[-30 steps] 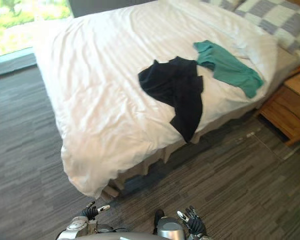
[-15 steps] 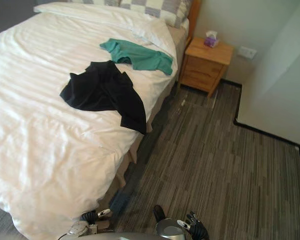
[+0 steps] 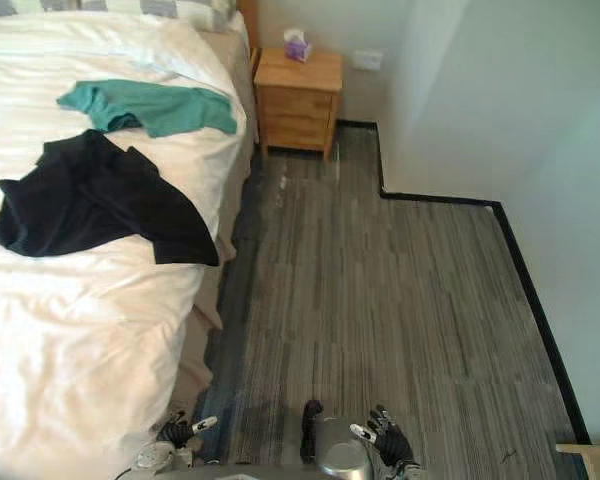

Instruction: Tidy the bed and pick cloth on bed and put in laundry

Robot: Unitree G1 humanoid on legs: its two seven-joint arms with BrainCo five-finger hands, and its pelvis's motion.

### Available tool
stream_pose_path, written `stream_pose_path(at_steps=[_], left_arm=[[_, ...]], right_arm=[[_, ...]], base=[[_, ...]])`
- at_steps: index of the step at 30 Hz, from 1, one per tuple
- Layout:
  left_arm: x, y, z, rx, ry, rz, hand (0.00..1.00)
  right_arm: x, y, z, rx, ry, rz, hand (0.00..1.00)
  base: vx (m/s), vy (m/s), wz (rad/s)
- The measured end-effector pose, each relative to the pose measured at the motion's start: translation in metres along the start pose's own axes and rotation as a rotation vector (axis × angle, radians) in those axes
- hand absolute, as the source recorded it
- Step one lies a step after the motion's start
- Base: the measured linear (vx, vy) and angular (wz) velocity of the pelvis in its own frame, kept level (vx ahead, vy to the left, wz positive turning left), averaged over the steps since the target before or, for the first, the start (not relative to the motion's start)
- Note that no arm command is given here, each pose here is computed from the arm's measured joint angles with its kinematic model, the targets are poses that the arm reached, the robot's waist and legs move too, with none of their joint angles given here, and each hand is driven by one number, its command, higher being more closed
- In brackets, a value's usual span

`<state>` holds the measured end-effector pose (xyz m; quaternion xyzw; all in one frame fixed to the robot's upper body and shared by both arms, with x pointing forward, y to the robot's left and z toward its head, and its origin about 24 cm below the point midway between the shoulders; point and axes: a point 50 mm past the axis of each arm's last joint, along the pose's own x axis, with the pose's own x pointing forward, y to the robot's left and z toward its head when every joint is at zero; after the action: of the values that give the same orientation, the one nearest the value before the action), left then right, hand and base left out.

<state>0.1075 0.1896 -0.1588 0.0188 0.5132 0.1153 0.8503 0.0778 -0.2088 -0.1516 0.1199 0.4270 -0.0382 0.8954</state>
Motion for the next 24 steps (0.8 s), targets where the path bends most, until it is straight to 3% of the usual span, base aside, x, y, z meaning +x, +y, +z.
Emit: stream_pose_path(at_steps=[1,8,16,24], left_arm=[[0.001,-0.004,-0.004,0.024,0.043,-0.012,0.00],[0.001,-0.006,-0.004,0.019,0.043,-0.019,0.00],[-0.002,-0.010,-0.007,-0.115,0.045,-0.065,0.00],[-0.004,0.012,0.001,-0.247,-0.053,-0.021,0.00]], right_arm=[[0.002,-0.005,-0.005,0.044,0.088,-0.066,0.00],[0.002,-0.005,-0.003,0.052,0.073,-0.070,0.00],[-0.004,-0.014,-0.008,0.200,0.043,-0.130,0.00],[0.000,-0.014,0.004,0.160,0.013,-0.071,0.00]], base=[[0.03,-0.023,-0.34],[0.00,-0.001,0.12],[0.04,-0.045,0.08],[0.21,-0.174,-0.77]])
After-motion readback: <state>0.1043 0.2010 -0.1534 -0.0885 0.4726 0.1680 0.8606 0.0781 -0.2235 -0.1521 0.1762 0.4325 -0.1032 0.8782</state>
